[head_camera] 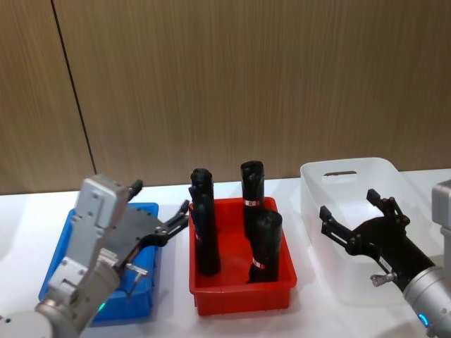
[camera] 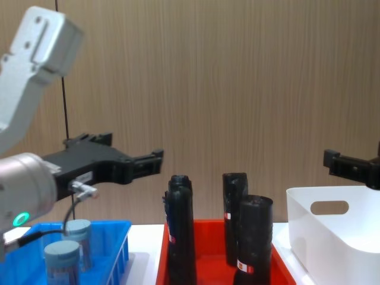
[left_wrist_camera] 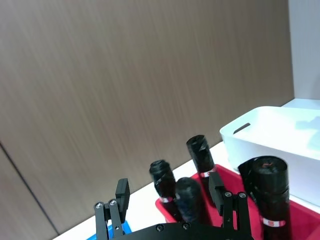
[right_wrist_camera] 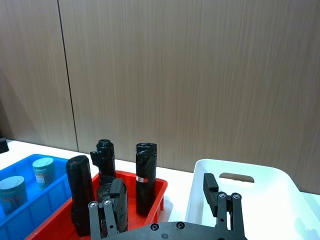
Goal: Pick the cotton swabs from the blue box and place them into the white box.
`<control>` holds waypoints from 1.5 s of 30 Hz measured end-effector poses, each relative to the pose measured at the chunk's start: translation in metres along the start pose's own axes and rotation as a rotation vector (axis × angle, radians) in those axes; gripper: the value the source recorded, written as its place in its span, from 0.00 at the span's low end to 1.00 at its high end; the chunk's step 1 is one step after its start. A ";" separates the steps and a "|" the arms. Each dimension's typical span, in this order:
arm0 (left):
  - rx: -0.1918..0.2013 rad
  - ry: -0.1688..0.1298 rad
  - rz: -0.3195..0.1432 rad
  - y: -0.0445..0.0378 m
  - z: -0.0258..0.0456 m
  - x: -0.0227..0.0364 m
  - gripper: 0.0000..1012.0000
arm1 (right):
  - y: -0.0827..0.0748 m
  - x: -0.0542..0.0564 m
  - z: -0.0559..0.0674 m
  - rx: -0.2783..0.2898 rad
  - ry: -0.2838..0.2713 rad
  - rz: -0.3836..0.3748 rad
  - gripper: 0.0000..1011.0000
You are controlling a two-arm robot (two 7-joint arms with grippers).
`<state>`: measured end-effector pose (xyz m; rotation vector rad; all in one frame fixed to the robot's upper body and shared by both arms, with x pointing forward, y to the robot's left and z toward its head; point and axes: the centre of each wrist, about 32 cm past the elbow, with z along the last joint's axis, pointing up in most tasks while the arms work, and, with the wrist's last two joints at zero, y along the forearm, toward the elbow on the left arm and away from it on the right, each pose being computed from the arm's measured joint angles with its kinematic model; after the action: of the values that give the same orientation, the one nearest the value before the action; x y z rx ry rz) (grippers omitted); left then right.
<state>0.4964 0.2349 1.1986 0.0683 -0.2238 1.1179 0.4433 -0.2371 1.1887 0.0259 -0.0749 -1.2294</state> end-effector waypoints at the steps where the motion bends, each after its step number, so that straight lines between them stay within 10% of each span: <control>1: 0.003 0.004 0.004 0.0016 -0.0009 0.0020 0.99 | 0.000 0.000 0.000 0.000 0.000 0.000 0.99; 22: 0.117 0.174 0.191 0.0381 -0.0211 0.0380 0.99 | 0.000 0.000 0.000 0.000 0.000 0.000 0.99; 45: 0.310 0.269 0.259 0.0273 -0.0379 0.0632 0.99 | 0.000 0.000 0.000 0.000 0.000 0.000 0.99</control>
<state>0.5037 0.3090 1.1735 0.1664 0.1875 1.3993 0.4433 -0.2371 1.1887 0.0259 -0.0748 -1.2294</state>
